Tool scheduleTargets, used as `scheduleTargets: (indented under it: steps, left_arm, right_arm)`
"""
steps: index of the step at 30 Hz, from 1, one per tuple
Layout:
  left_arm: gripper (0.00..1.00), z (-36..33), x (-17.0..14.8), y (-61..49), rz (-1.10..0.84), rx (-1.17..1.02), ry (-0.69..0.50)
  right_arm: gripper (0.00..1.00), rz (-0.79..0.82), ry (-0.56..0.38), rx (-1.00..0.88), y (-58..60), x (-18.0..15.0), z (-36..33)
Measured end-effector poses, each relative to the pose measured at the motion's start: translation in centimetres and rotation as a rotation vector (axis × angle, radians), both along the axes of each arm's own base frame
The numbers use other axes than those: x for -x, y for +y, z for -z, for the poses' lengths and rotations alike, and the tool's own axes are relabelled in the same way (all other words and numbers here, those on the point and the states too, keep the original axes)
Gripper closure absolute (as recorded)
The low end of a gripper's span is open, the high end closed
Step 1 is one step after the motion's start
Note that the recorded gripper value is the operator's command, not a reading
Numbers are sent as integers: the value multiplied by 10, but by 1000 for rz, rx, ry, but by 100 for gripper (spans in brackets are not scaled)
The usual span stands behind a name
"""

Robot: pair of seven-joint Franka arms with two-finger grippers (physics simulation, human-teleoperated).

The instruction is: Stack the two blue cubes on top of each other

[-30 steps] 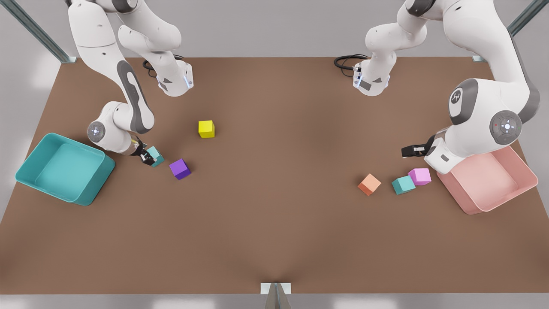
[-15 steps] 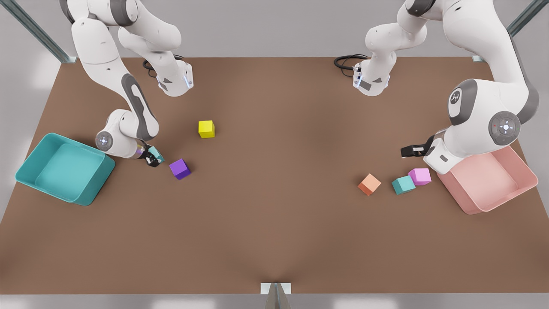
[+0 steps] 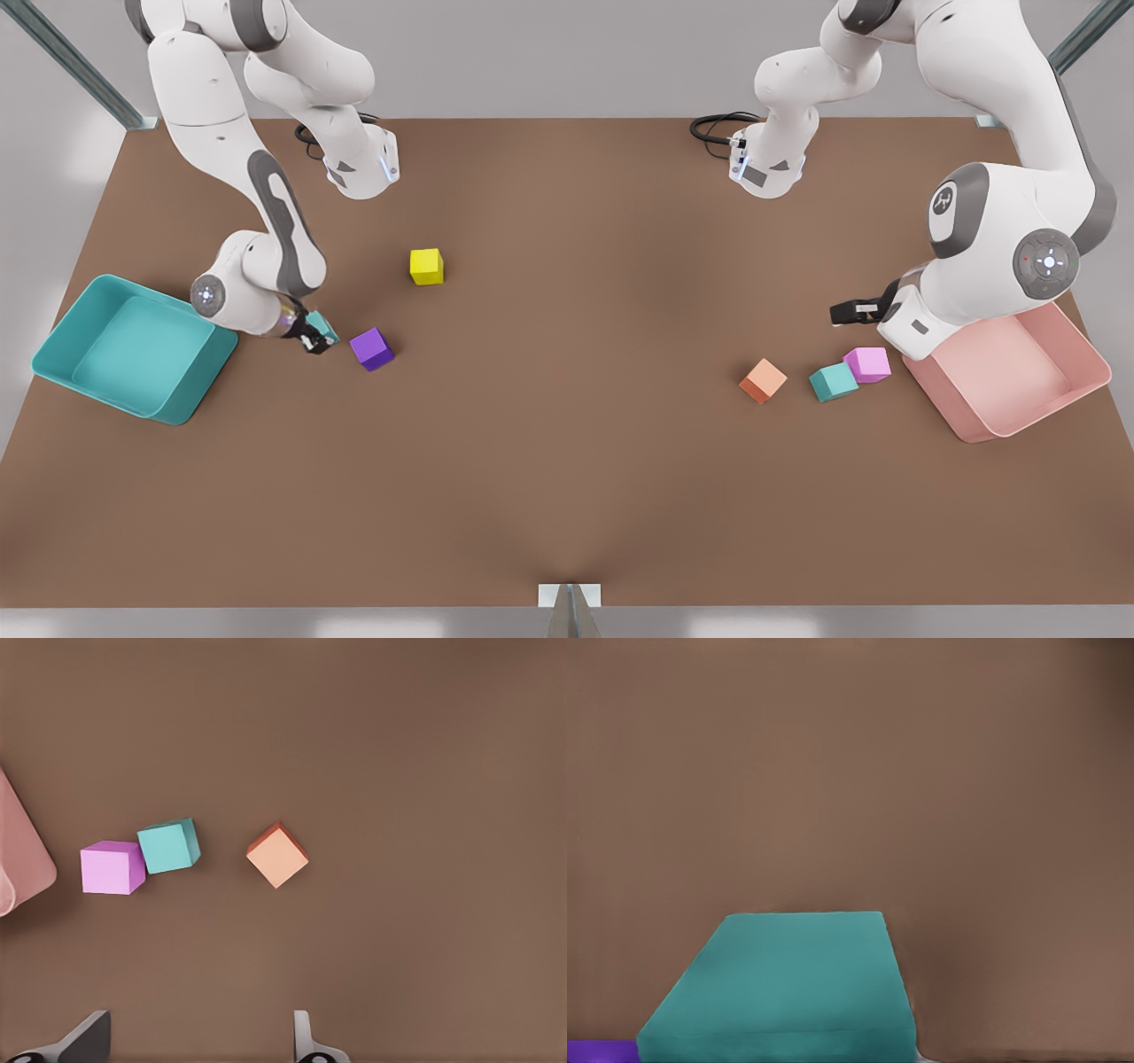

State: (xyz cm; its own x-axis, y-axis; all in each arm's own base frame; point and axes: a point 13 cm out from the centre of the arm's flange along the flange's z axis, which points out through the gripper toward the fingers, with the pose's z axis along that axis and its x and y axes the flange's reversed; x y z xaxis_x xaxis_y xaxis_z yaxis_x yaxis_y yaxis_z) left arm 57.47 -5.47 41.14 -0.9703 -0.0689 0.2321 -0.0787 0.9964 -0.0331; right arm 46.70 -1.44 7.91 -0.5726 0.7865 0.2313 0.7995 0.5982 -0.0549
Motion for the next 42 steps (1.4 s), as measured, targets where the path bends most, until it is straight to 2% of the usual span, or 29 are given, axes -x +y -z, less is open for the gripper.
scheduleTargets:
  steps: [3,6,9,14,18,21,26,27,28,29,34,38,40,42]
  left_arm:
    - [0,0,0,0,0,0,0]
    - [0,0,0,0,-1,0,0]
    - [0,0,0,1,-2,0,0]
    - [0,1,0,1,-2,-1,1]
    - [0,1,-1,12,-24,-1,2]
    - [0,16,4,34,-73,-17,33]
    - [0,141,48,111,-353,-79,174]
    - [0,159,49,106,-416,-97,163]
    - [0,172,46,100,-489,-106,143]
    - [0,183,41,97,-568,-113,119]
    - [0,231,19,100,-947,-143,35]
    - [0,253,-4,114,-1240,-152,-25]
    - [0,263,-7,119,-1361,-160,-33]
    - [0,269,-7,120,-1463,-167,-36]
  right_arm:
    - [36,-18,-64,-33,23,-46,-43]
    - [36,-91,-180,-72,71,-118,-123]
    - [36,-233,-243,-123,186,-152,-177]
    - [36,-418,-267,-175,411,-149,-189]
    - [36,-425,-255,-173,523,-120,-137]
    - [36,-372,-256,-159,564,-101,-90]
    - [34,-238,-281,-153,582,-102,-49]
    - [25,-216,-284,-152,584,-102,-41]
    - [3,-193,-288,-152,586,-103,-35]
    - [0,-173,-290,-151,587,-103,-29]
    - [0,-88,-310,-159,596,-104,-22]
    - [0,-16,-355,-198,598,-122,-73]
    - [0,34,-376,-214,581,-144,-121]
    - [0,99,-370,-208,527,-181,-170]
